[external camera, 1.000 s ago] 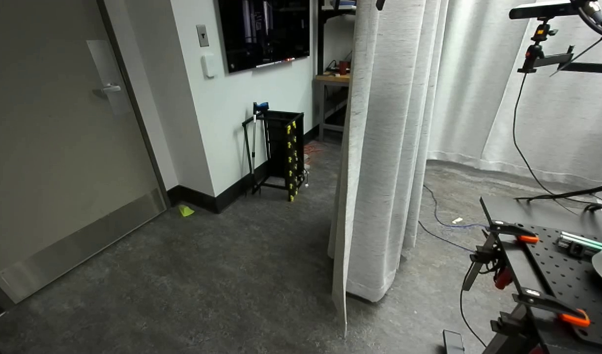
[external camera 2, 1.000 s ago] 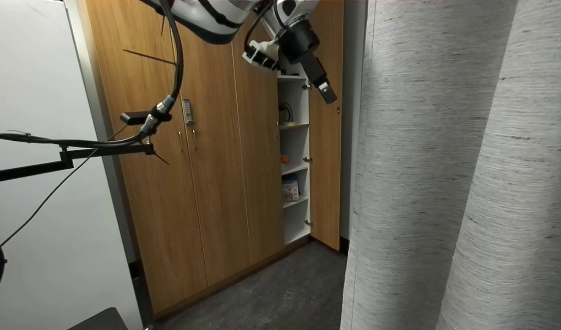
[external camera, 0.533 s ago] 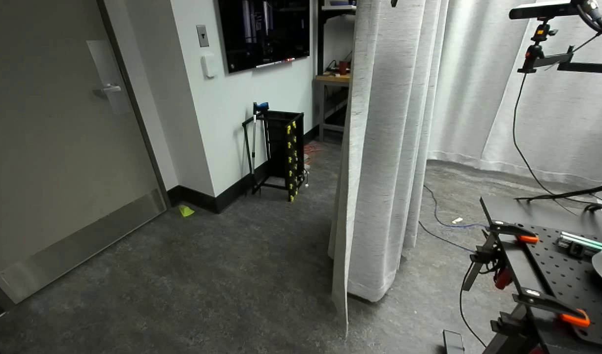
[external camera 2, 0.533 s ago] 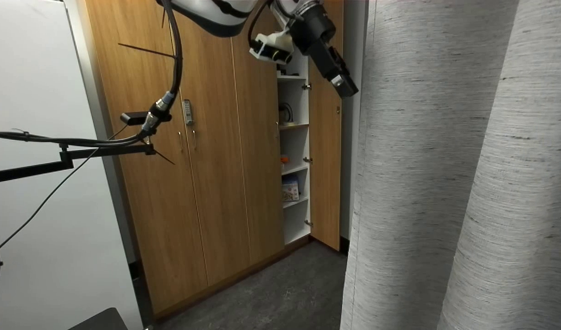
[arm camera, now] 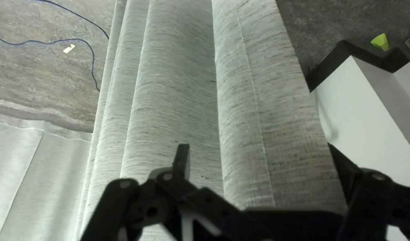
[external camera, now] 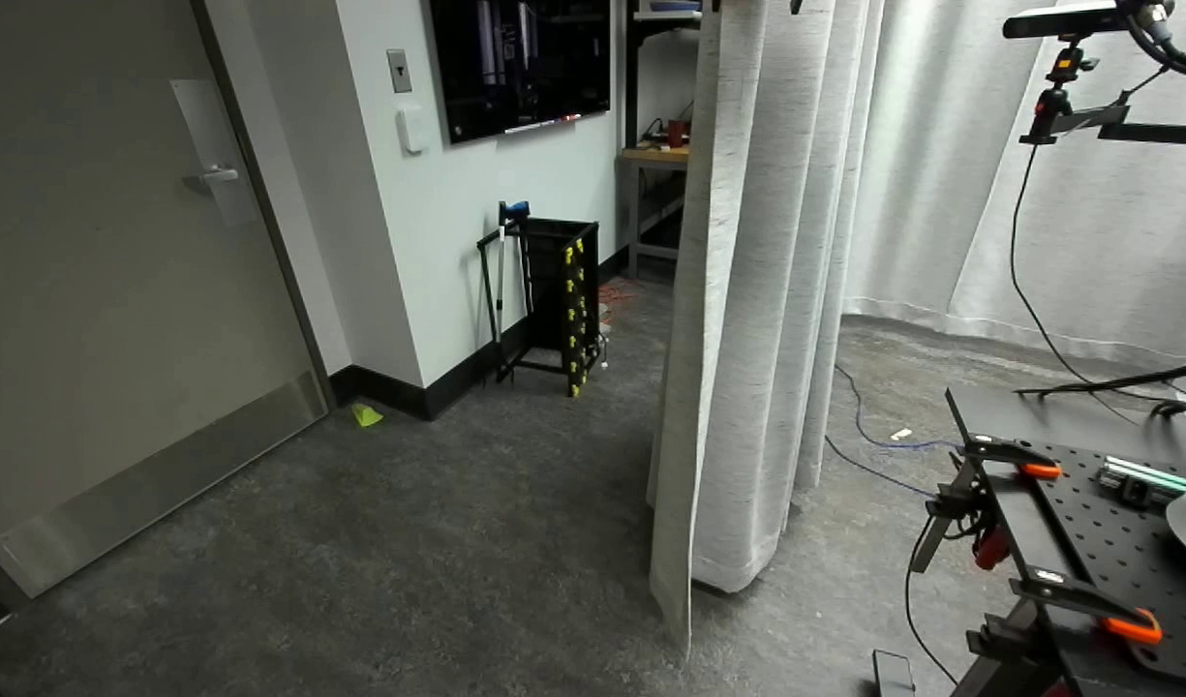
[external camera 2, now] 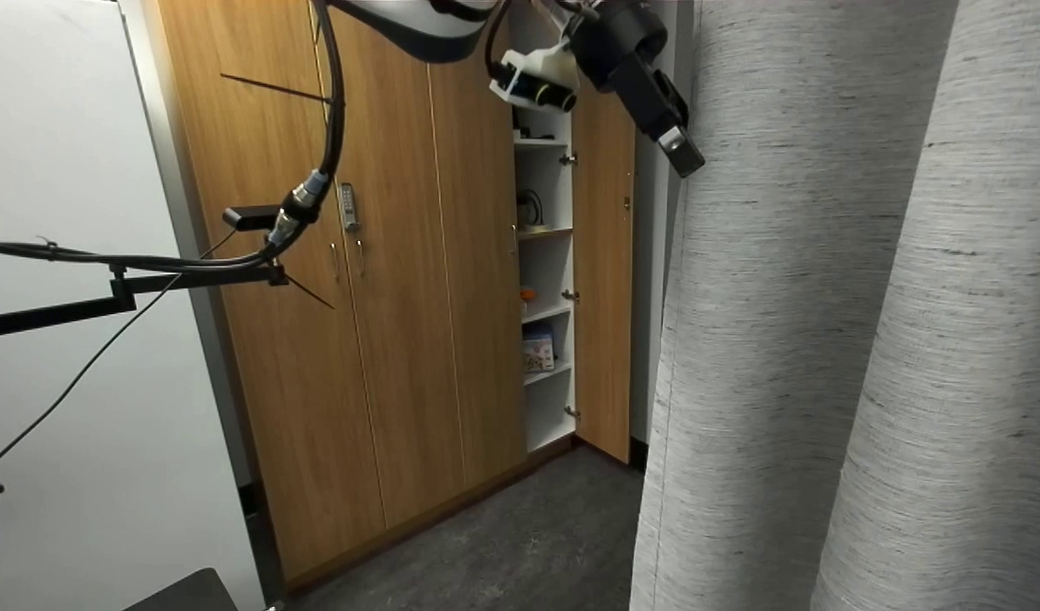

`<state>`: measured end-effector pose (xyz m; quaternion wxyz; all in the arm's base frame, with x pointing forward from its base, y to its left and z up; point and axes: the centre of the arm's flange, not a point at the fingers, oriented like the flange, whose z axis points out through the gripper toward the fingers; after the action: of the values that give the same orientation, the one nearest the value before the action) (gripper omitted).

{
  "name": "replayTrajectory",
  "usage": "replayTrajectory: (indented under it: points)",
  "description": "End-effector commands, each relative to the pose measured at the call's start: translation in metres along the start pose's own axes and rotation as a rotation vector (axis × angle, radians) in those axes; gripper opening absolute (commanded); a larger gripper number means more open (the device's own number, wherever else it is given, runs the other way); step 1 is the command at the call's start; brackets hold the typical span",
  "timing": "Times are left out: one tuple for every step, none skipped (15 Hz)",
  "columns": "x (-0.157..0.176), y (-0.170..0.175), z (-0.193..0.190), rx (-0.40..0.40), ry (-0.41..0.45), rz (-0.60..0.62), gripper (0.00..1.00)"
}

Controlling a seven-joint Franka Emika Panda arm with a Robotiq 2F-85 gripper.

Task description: Slide the curtain to the left

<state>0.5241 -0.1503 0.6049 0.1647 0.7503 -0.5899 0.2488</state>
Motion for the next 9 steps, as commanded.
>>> replayTrajectory:
  points:
    - [0.006,0.001,0.005,0.021,0.010,-0.005,0.66]
    - [0.005,-0.001,0.005,0.027,0.005,-0.011,0.58]
    - [0.004,-0.003,0.004,0.035,0.002,-0.017,0.49]
    - [0.000,-0.006,0.003,0.046,0.000,-0.033,0.42]
    - [-0.003,-0.010,0.002,0.061,-0.002,-0.050,0.35]
    - [-0.009,-0.016,0.001,0.073,0.000,-0.072,0.27]
    - [-0.015,-0.021,-0.001,0.092,-0.003,-0.097,0.20]
    - [-0.023,-0.027,-0.005,0.109,-0.010,-0.129,0.13]
    - [-0.034,-0.035,-0.007,0.130,-0.027,-0.167,0.04]
